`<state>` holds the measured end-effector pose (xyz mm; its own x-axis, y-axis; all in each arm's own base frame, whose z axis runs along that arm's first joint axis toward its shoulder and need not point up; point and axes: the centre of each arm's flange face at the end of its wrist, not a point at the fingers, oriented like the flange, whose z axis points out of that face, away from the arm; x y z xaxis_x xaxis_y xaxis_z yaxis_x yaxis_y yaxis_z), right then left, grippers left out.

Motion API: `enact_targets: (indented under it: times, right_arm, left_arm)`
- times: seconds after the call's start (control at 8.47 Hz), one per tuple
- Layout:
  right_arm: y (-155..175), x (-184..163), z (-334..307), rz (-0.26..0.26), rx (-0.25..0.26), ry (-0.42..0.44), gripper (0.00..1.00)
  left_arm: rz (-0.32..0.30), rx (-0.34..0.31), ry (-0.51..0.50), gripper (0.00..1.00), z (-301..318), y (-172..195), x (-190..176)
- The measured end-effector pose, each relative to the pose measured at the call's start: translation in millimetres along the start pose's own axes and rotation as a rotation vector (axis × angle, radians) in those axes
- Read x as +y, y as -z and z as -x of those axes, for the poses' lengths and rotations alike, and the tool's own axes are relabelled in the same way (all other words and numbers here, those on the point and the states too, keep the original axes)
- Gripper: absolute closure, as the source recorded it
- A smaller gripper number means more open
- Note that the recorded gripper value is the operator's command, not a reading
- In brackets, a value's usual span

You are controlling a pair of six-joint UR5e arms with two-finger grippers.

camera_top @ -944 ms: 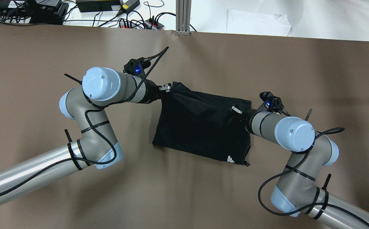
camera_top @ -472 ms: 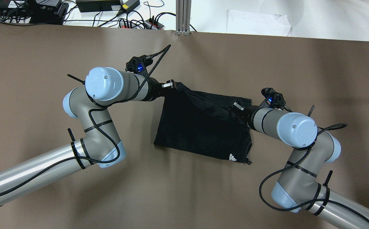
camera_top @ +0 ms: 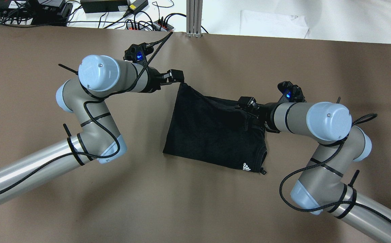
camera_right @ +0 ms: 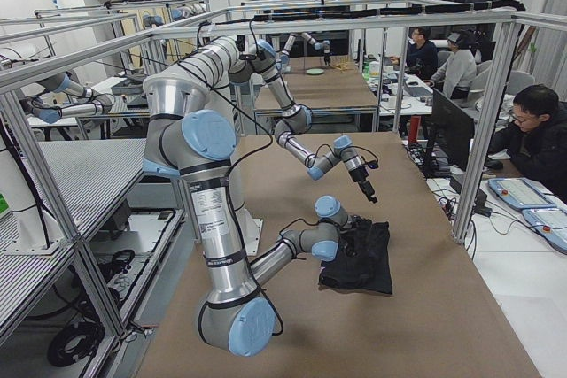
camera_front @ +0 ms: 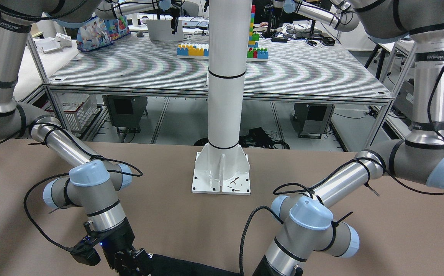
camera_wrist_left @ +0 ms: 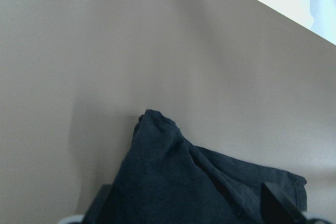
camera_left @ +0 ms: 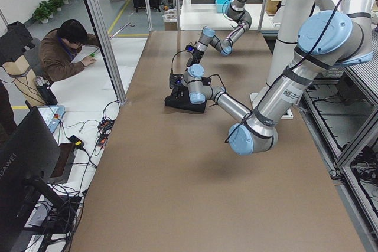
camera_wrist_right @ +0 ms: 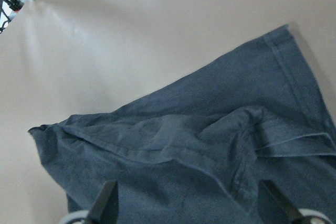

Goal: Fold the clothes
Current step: 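Lay the folded end down and open both grippers, then press the right gripper onto the folded shirt while the left withdraws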

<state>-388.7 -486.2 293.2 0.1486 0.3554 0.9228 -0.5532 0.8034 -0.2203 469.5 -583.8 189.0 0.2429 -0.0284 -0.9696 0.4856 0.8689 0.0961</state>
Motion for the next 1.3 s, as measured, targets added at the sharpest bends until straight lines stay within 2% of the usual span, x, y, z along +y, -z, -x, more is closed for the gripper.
enact_targets:
  times: [0.12,0.35,0.59,0.71,0.83,1.06,1.3]
  right_arm:
    - [1,15,7,0.028,0.000,0.009,0.06]
    - [-16,59,15,0.079,0.058,0.072,0.06]
    - [-39,96,19,0.083,0.157,0.217,0.06]
    - [-53,103,23,0.082,0.217,0.305,0.06]
    - [-70,102,28,0.077,0.269,0.360,0.06]
    - [-109,71,30,0.051,0.358,0.443,0.06]
    - [-141,8,39,0.004,0.433,0.494,0.07]
  left_arm:
    - [0.005,-0.005,-0.011,0.00,8,7,-16]
    - [0.023,-0.016,-0.032,0.00,29,21,-47]
    - [0.038,-0.038,-0.075,0.00,57,33,-71]
    - [0.041,-0.048,-0.094,0.00,70,37,-78]
    - [0.043,-0.052,-0.104,0.00,75,39,-81]
    - [0.043,-0.061,-0.109,0.00,83,39,-82]
    - [0.043,-0.071,-0.108,0.00,94,36,-82]
